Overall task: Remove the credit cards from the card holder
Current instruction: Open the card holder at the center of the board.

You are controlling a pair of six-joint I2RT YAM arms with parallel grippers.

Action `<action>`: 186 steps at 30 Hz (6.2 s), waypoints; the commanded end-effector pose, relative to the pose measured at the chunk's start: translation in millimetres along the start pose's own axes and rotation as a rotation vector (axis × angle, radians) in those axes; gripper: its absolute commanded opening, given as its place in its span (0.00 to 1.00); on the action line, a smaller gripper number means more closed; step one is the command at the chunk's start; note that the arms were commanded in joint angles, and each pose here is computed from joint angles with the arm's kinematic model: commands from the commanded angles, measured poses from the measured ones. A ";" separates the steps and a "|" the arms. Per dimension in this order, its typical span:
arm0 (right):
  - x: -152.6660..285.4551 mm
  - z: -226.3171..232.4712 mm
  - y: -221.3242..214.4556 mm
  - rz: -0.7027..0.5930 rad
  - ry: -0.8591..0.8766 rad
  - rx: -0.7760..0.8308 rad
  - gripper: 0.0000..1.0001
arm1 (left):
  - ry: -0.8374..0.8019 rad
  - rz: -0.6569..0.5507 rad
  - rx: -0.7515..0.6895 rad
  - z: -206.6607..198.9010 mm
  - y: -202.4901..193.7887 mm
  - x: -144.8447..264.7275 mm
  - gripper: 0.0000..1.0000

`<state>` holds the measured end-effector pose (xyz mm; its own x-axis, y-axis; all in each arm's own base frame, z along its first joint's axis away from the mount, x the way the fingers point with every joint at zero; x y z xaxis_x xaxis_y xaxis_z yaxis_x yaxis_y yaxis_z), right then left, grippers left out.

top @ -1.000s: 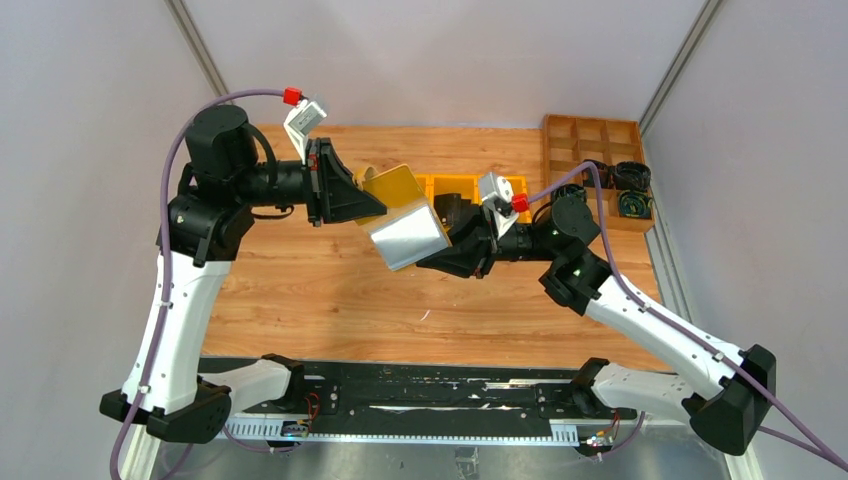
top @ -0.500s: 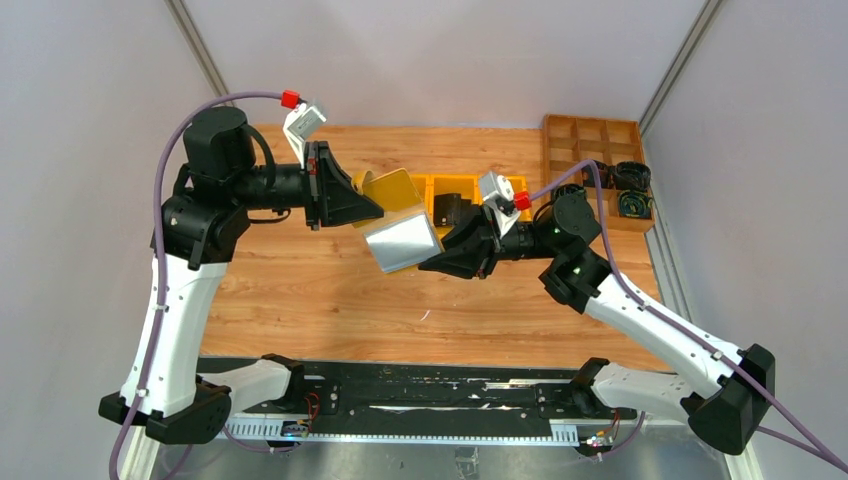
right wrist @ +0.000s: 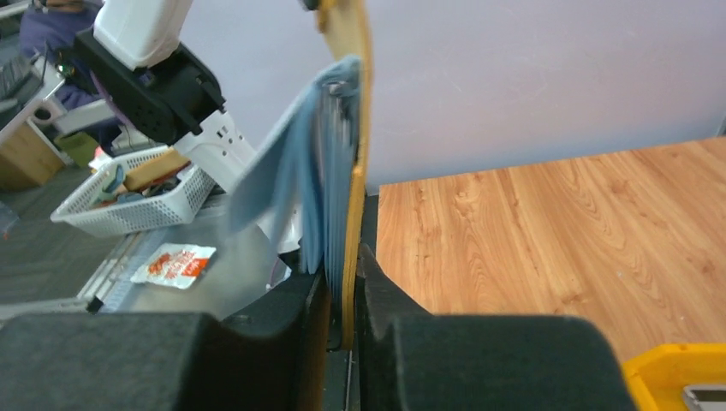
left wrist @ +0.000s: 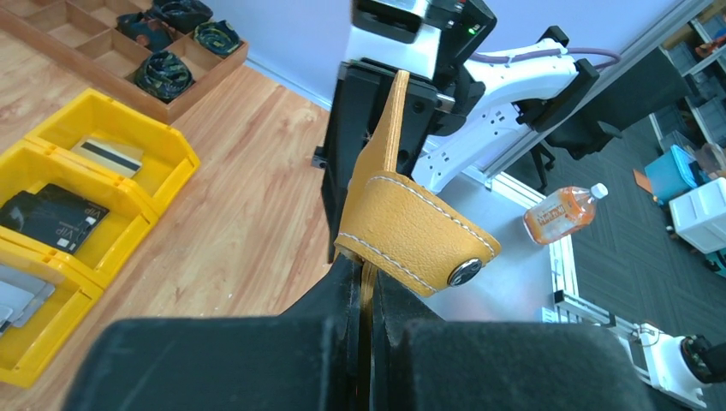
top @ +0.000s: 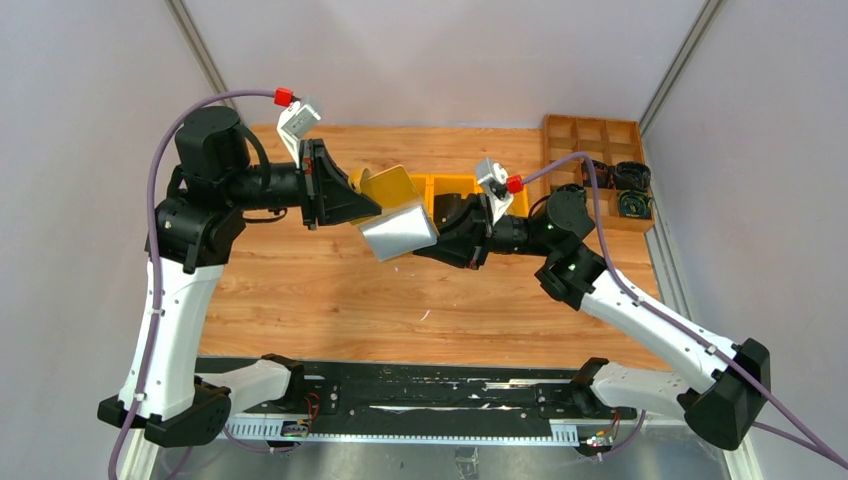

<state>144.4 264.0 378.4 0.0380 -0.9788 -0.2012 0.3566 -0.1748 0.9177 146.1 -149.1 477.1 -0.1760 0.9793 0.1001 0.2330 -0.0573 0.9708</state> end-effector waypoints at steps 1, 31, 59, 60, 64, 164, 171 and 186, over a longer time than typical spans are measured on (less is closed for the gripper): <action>-9.8 -3.4 31.2 -0.123 -0.046 -0.036 0.19 | -0.006 -0.010 -0.019 -5.4 2.4 3.3 0.00; -39.7 -1.6 63.7 -0.190 -0.033 -0.045 0.00 | 0.016 0.023 -0.022 2.1 -15.0 2.3 0.29; -93.9 -37.5 30.4 0.005 -0.988 -0.226 0.00 | 0.586 0.241 -0.895 61.4 -102.2 12.1 1.00; -95.0 -37.0 31.4 -0.002 -0.985 -0.228 0.00 | 0.601 0.244 -0.896 62.7 -103.4 11.8 1.00; -98.9 -34.5 31.0 -0.009 -0.961 -0.239 0.00 | 0.687 0.226 -0.882 69.3 -97.4 14.1 1.00; 3.9 37.3 31.1 0.053 -0.005 -0.013 0.29 | 0.177 0.137 -0.343 -7.5 -17.6 5.2 0.00; -2.3 22.4 32.2 0.038 -0.099 -0.070 0.20 | 0.183 0.138 -0.350 -8.2 -19.0 6.7 0.00; -4.1 -3.2 38.6 -0.071 -0.282 -0.206 0.29 | 0.188 0.139 -0.374 -10.1 -19.4 9.9 0.00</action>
<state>144.2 260.9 401.5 -0.1305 -0.9868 -0.0957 0.4965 -0.1486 0.8553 137.4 -141.3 451.7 -0.3647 0.8894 0.2756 -0.0467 -0.3131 0.9486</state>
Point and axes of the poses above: each gripper's point midway between its finger pads, its own x axis back along the fingers, its own z axis along the line the jaws close on, y = z × x, the point moved 7 cm from there along x, back along the fingers, and after that the axes turned 12 degrees about -x, right-handed, at the moved point
